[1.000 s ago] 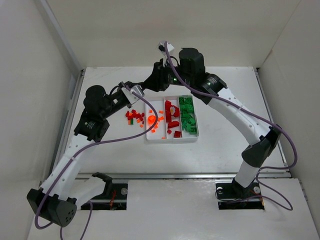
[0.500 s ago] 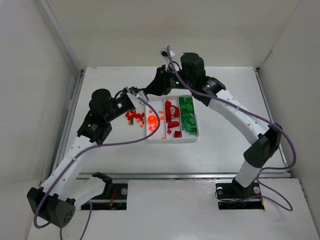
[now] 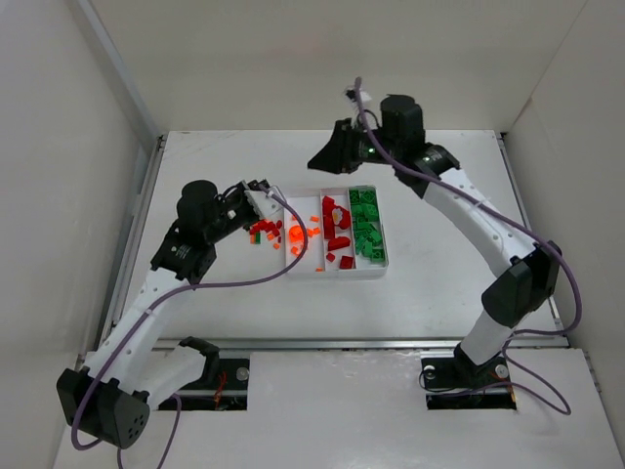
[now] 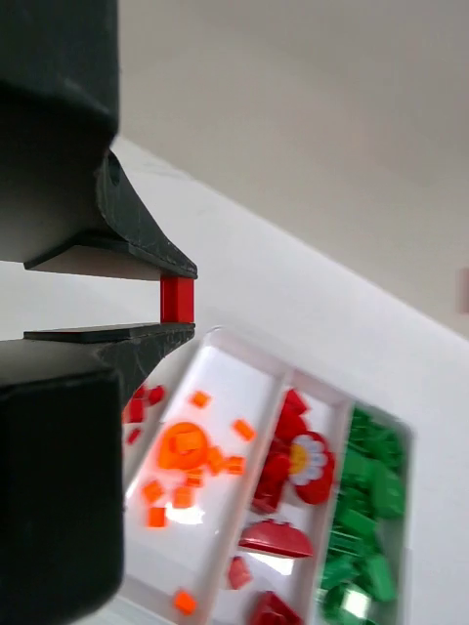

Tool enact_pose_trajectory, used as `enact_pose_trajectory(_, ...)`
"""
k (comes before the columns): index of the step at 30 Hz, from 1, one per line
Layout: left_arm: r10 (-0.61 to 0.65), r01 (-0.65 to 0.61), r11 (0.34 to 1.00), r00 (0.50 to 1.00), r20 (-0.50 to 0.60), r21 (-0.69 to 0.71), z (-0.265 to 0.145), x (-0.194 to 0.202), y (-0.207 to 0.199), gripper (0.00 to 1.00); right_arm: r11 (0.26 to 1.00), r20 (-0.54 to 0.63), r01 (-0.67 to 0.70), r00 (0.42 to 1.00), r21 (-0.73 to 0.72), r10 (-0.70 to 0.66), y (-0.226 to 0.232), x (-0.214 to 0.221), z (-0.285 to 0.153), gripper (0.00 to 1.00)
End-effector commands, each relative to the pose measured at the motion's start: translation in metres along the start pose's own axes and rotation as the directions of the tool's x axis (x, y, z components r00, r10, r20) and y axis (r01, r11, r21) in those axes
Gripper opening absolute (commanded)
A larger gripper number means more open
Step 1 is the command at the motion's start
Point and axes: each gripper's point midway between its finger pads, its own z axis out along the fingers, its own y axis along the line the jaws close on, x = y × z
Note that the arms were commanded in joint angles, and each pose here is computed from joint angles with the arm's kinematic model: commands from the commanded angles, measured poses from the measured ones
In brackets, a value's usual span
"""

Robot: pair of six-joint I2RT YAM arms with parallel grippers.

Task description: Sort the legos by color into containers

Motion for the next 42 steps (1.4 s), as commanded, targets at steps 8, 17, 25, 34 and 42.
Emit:
enact_pose_trajectory(8, -0.023, 0.022, 1.000, 0.986, -0.165, -0.007, -0.013, 0.042, -0.008, 0.00, 0.995, 0.209, 0.086, 0.973, 0.059, -0.096, -0.004, -0.068, -0.050, 0.00)
enact_pose_trajectory(17, -0.090, 0.087, 0.996, 0.987, -0.134, -0.028, -0.013, 0.036, -0.009, 0.00, 0.961, 0.079, -0.061, 0.996, 0.268, 0.042, -0.087, -0.012, -0.025, 0.00)
enact_pose_trajectory(25, -0.091, 0.091, 0.996, 0.992, -0.084, 0.000, -0.018, 0.027, -0.019, 0.00, 0.854, -0.037, -0.092, 0.991, 0.513, 0.129, -0.163, 0.040, -0.007, 0.00)
enact_pose_trajectory(34, -0.112, 0.114, 0.993, 0.991, -0.074, 0.025, -0.019, 0.026, -0.026, 0.00, 0.753, -0.213, -0.007, 0.957, 0.658, 0.196, -0.210, 0.106, 0.014, 0.00)
enact_pose_trajectory(42, -0.096, 0.100, 0.993, 0.994, -0.059, 0.057, -0.021, 0.025, -0.033, 0.00, 0.761, -0.262, 0.015, 0.943, 0.648, 0.205, -0.222, 0.121, 0.024, 0.56)
